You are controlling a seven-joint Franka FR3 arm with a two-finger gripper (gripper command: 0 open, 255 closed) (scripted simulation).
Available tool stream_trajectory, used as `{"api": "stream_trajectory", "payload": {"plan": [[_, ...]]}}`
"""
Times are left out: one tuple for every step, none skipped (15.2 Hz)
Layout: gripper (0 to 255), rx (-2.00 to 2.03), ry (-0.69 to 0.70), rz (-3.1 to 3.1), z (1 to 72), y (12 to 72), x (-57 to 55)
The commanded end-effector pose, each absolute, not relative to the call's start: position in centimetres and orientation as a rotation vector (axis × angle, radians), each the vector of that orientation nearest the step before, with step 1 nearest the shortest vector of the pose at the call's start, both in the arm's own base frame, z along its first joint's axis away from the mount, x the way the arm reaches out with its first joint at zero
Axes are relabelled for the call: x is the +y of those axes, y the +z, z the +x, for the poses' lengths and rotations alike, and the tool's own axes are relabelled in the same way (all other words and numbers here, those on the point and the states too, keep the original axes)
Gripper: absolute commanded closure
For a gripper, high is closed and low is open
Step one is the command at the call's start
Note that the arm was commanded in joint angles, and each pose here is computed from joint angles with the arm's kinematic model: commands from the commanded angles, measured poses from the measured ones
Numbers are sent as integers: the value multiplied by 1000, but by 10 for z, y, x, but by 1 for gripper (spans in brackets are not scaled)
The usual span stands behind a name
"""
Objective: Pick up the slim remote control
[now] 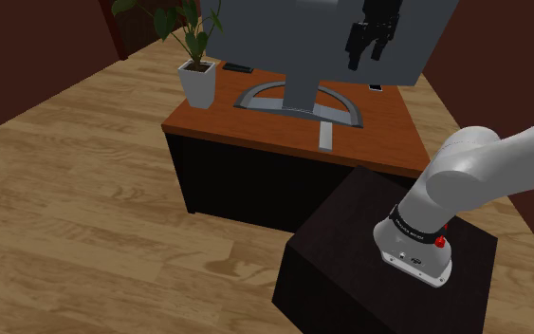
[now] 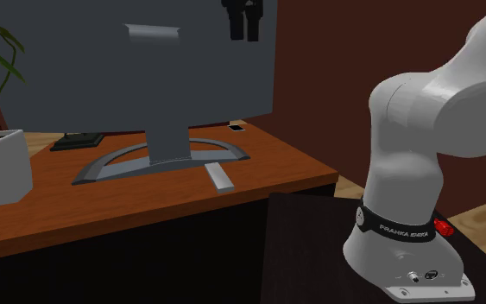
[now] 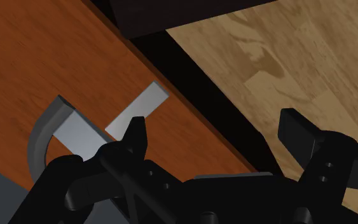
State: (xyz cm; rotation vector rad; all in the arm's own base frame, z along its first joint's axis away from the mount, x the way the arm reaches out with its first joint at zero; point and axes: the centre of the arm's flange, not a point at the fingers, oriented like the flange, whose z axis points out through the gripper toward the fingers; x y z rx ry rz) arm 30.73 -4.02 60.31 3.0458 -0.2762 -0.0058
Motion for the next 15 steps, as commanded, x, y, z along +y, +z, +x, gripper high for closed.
{"api": "stream_trajectory", "payload": {"plan": [[0, -276, -6, 3046, 307, 603, -40], [0, -308, -6, 3046, 313, 592, -46], [0, -339, -6, 3046, 319, 582, -52], [0, -370, -5, 3045, 324, 571, -58], [0, -402, -5, 3044, 329, 560, -64], [0, -433, -5, 3043, 334, 550, -70], [0, -465, -5, 3041, 340, 539, -76], [0, -496, -5, 3039, 345, 528, -82], [0, -528, -5, 3037, 349, 517, -89], [0, -559, -5, 3035, 354, 506, -95], [0, -591, -4, 3032, 359, 496, -101], [0, -622, -4, 3029, 363, 485, -108], [0, -654, -4, 3025, 368, 474, -114], [0, -685, -4, 3021, 372, 463, -121], [0, -717, -4, 3017, 376, 452, -128]]}}
